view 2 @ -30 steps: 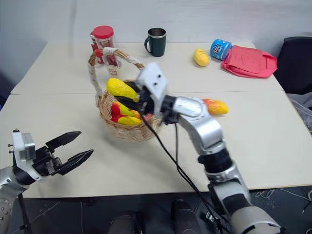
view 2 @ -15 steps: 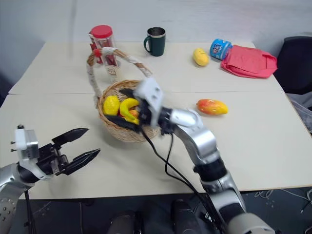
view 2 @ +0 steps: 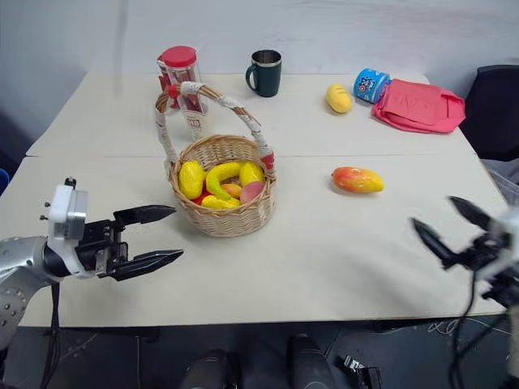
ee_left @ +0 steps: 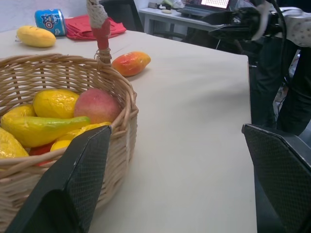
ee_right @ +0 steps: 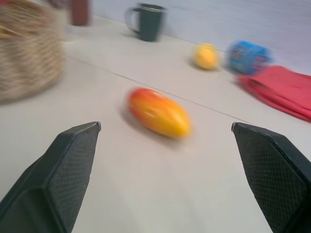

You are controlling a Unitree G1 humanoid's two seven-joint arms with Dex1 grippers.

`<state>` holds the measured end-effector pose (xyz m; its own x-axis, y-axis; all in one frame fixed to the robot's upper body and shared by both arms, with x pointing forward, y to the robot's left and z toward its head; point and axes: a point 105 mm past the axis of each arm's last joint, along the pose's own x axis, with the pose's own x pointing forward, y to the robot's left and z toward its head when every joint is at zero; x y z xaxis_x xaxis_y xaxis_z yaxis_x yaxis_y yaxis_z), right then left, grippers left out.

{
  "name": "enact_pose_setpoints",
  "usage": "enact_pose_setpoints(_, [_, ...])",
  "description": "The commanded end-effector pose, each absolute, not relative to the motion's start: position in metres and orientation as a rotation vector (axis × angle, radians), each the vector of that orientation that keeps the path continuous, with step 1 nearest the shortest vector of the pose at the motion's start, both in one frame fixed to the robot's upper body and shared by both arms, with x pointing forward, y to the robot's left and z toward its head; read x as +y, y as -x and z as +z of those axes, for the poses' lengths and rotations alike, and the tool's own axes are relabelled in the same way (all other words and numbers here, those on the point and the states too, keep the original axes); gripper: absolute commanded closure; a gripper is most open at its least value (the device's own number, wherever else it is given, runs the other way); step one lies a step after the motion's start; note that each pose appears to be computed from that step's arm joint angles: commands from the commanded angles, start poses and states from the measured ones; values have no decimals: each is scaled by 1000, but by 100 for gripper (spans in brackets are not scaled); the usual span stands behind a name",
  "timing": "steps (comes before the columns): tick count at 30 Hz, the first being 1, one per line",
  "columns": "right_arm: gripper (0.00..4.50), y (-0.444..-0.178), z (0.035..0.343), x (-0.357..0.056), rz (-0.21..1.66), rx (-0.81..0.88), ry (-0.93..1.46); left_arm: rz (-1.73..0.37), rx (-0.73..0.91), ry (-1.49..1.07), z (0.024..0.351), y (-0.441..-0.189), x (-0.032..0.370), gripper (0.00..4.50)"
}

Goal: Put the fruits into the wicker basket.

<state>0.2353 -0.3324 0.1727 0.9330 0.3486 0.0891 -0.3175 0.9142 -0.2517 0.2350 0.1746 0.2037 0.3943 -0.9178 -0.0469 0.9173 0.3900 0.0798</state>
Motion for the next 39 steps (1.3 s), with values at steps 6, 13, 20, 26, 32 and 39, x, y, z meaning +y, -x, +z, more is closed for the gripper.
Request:
enact_pose_setpoints(6, [3,-203,137,-356,266,-47,354,-1170,-11,-91,203,-237,170,0])
enact_pose_setpoints(13, [3,-278,159,-312,540,-55,453,-1166,-43,-123,207,-242,167,0])
enact_pose_setpoints(20, [3,-369,190,-270,726,148,672,-1162,-70,-138,202,-242,159,0])
enact_pose_setpoints(26, [3,-416,202,-231,807,215,637,-1154,-79,-130,200,-244,156,0])
enact_pose_setpoints(32, [3,-435,191,-222,736,327,631,-1160,-77,-162,194,-241,149,0])
enact_pose_setpoints(39, [3,-434,183,-206,806,382,535,-1168,-82,-163,193,-243,149,0])
